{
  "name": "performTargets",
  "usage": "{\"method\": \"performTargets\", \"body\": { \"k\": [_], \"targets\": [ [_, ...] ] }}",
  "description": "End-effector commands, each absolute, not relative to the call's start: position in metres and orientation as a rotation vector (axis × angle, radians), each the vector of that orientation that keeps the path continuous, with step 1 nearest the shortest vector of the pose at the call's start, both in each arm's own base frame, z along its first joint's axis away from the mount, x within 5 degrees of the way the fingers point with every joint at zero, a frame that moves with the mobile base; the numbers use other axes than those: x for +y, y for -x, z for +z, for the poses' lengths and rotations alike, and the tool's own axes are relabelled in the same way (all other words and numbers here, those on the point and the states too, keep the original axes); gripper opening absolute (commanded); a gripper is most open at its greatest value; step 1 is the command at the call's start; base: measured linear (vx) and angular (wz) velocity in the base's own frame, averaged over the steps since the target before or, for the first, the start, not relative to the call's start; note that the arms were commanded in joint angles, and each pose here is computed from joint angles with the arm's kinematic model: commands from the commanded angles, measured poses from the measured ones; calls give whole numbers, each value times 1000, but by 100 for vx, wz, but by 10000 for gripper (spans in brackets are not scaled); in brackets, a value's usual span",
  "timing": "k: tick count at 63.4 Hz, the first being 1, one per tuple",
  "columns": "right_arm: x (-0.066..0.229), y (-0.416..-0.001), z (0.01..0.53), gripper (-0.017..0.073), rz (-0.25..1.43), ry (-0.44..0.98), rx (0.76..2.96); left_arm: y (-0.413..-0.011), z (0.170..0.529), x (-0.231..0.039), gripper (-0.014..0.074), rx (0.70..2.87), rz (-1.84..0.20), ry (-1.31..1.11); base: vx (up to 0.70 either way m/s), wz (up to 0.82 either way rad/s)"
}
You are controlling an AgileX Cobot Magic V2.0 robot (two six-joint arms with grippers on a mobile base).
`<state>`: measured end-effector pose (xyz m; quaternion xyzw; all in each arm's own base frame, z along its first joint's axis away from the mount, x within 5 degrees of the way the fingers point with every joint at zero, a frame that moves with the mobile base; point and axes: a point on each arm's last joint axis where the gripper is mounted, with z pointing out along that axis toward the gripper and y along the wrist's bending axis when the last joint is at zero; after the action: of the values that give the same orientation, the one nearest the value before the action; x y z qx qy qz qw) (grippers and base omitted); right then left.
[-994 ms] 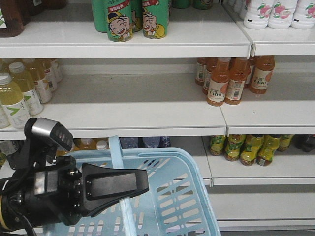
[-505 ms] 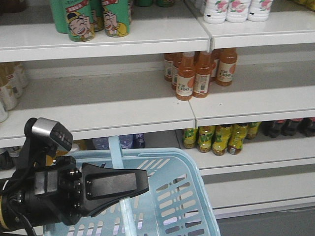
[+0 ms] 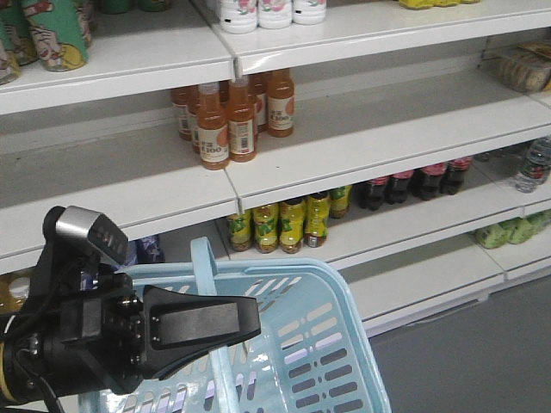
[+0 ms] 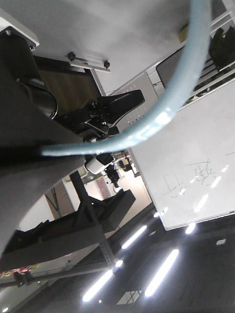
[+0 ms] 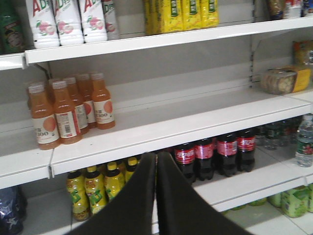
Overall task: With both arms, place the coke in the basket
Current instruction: 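Turn the base away from the shelf while holding the basket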
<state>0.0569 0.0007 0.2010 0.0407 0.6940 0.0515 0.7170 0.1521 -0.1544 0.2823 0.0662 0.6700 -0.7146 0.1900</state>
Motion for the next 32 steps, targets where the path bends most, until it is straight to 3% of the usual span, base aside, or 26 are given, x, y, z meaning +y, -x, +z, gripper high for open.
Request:
{"method": "performTargets", "body": {
  "k": [1,32],
  "targets": [
    [1,-56,203,-5,105,-76,1463,-138,310,-152,-8,1637,-2254,-312,-5,-44],
    [1,-56,204,-5,105,-75,1461,-138,310,-152,-8,1637,-2254,-312,-6,-39]
  ]
}}
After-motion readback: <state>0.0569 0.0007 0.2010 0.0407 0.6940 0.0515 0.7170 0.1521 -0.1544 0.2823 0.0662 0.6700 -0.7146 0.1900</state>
